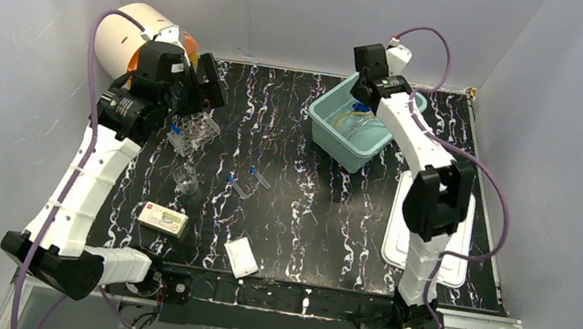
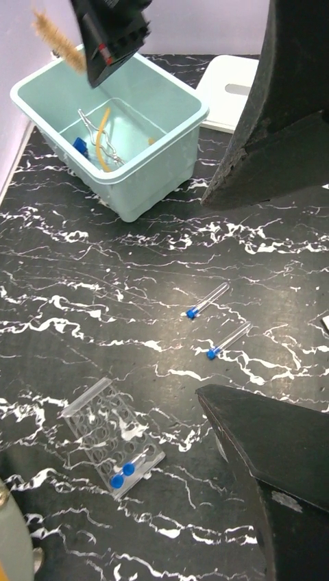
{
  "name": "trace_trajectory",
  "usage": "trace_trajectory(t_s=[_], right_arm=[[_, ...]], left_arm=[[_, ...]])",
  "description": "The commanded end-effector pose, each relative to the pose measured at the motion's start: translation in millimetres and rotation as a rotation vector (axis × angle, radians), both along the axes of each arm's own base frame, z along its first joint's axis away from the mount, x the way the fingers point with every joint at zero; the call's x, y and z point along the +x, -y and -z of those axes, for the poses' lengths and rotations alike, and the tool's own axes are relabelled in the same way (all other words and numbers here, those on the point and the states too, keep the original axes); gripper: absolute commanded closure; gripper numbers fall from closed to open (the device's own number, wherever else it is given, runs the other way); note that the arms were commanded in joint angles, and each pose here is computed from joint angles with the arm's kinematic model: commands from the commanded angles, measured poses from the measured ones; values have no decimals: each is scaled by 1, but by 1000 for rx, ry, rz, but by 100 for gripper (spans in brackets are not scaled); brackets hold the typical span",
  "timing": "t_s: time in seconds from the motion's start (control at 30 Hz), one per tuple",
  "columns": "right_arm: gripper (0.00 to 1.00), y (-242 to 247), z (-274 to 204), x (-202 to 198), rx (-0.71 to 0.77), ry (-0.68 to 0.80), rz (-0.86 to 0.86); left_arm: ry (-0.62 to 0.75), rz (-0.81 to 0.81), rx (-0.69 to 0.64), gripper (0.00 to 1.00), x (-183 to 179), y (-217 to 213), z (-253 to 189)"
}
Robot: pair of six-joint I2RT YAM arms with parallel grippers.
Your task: Organize the chemistry lab equipment
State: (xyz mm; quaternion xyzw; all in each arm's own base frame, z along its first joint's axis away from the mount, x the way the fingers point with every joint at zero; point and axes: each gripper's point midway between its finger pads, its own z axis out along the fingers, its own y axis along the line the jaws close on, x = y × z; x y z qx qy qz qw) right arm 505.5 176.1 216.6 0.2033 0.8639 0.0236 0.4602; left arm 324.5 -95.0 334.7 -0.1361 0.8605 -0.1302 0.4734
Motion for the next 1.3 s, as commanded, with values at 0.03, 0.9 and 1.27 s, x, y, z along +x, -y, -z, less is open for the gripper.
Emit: trace_trajectory(t_s=[0.03, 0.9, 1.27], right_arm=[[100, -9, 13, 20, 85, -50, 90], [70, -19, 84, 34, 156, -201, 127], [56, -11, 9, 9, 167, -67, 22]], left_arm=[[-39, 52, -50, 2, -3, 15, 10], [-56, 47, -36, 2, -4, 13, 16], [-79, 72, -71, 2, -4, 21, 24]])
